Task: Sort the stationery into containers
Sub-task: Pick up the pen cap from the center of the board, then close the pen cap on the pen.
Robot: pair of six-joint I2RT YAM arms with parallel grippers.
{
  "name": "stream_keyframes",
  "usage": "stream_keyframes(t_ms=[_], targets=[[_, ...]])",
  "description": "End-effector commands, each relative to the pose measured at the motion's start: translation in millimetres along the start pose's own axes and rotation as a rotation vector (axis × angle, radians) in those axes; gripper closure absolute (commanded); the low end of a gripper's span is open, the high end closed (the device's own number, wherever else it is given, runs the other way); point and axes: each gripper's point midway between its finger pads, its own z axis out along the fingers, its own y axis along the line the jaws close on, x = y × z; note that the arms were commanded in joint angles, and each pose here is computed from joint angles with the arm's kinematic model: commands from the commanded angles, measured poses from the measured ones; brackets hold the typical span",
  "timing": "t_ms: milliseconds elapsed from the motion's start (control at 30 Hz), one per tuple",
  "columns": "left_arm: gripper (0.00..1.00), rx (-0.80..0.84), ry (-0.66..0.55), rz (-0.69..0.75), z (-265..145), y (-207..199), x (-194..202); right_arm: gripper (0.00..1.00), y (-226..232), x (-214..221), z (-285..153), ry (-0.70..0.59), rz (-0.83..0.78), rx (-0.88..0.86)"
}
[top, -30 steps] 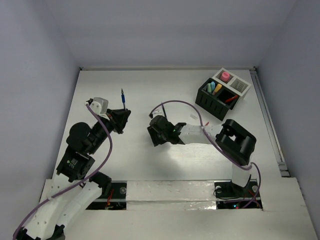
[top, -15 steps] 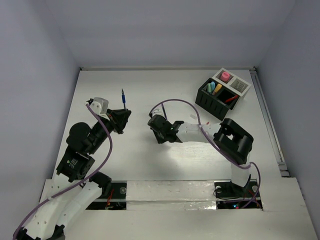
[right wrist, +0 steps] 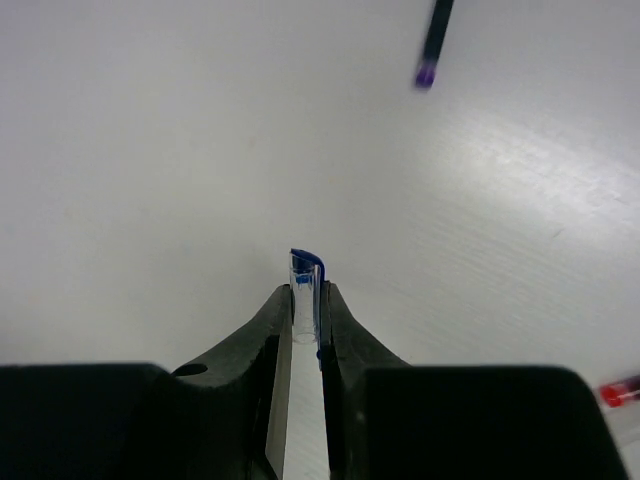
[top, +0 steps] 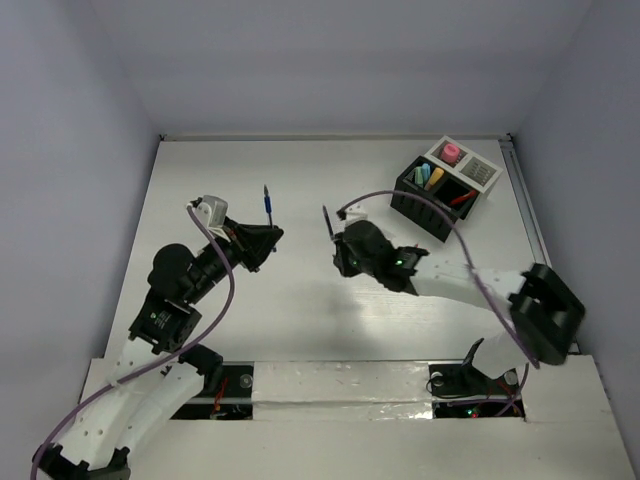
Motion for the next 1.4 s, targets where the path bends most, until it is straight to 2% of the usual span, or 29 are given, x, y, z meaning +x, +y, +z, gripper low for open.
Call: stream_keyframes(t_ms=[0,133,433,667,1067,1367], targets=[[1.0,0.147,-0.043,-0.092,5.2,-23.5,-0.4,1.0,20.2,-95.6,-57.0,-0.375,0.131,-0.151],[1.0,0.203,-0.012,-0.163,12.1,-25.7,22.9,1.0,23.3,-142.1,-104.4,-0.602,0.199,-0.227],[1.0,0.289,0.092,-0.195,23.5,-44.5,65.1,1.0,46.1,-209.4,-161.1,-0.886,0.283,-0.405],[1.0,0.287,0.138,-0.191,34.6,-52.8,86.4,1.0,59.7,-228.4,-177.6,-0.962,0.295,-0.494],[1.0,0.241,0.133,-0.184,42.2,-46.7,85.6,1.0,62.9,-223.1,-189.7,-0.966,0.301,-0.549],[1.0,0.224,0.114,-0.172,41.8,-44.8,79.0,1.0,65.6,-210.1,-177.0,-0.922,0.305,-0.564]])
